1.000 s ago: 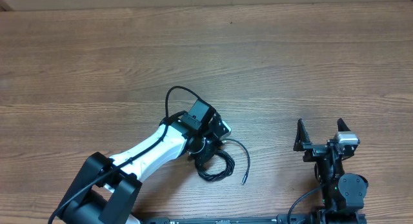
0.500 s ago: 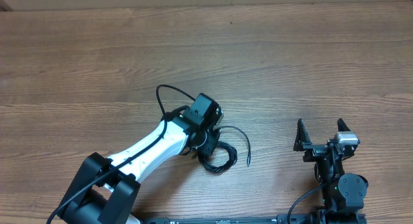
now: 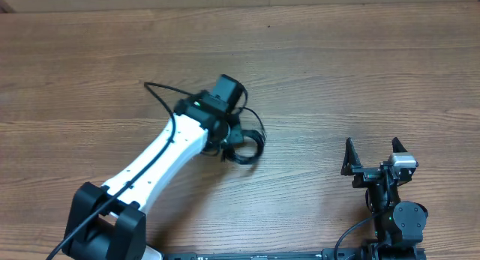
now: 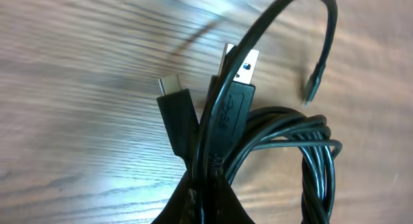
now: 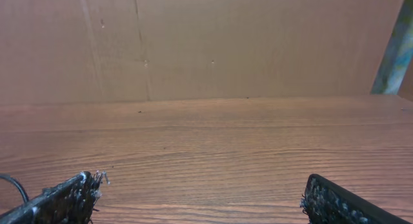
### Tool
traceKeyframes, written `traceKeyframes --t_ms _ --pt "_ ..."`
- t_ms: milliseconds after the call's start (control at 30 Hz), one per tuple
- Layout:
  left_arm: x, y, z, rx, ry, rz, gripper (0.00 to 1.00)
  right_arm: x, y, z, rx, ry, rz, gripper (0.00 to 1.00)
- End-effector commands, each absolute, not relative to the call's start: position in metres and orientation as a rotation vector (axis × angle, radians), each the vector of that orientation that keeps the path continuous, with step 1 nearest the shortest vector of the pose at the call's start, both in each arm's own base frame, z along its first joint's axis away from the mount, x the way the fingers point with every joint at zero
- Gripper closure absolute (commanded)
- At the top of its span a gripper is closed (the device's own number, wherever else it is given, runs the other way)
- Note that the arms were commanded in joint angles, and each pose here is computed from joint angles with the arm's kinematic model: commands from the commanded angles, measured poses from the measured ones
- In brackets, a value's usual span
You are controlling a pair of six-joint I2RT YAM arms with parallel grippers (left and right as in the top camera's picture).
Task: Untangle cables
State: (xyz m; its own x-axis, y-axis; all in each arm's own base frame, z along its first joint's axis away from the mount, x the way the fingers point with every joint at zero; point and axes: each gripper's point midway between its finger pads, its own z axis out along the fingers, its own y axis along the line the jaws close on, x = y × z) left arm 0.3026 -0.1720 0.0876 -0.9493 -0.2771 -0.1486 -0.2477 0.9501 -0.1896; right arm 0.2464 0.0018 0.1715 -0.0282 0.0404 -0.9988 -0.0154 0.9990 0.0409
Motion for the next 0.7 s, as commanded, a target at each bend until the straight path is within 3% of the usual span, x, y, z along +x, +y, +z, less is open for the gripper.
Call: traceKeyframes --t_ms 0,400,667 --pt "0.309 -0.156 0.088 -0.83 2.853 -0.238 0.96 0.247 -0.002 0.17 0.036 1.593 0.032 0.0" --pt "0.288 -0.149 0.071 -0.968 2.882 -0.168 0.96 0.247 -0.002 0.17 0.036 1.593 0.032 0.0" --pt "0.239 -0.134 0.033 -1.683 2.722 -0.037 0.9 0.247 -0.002 0.17 0.036 1.593 0.032 0.0"
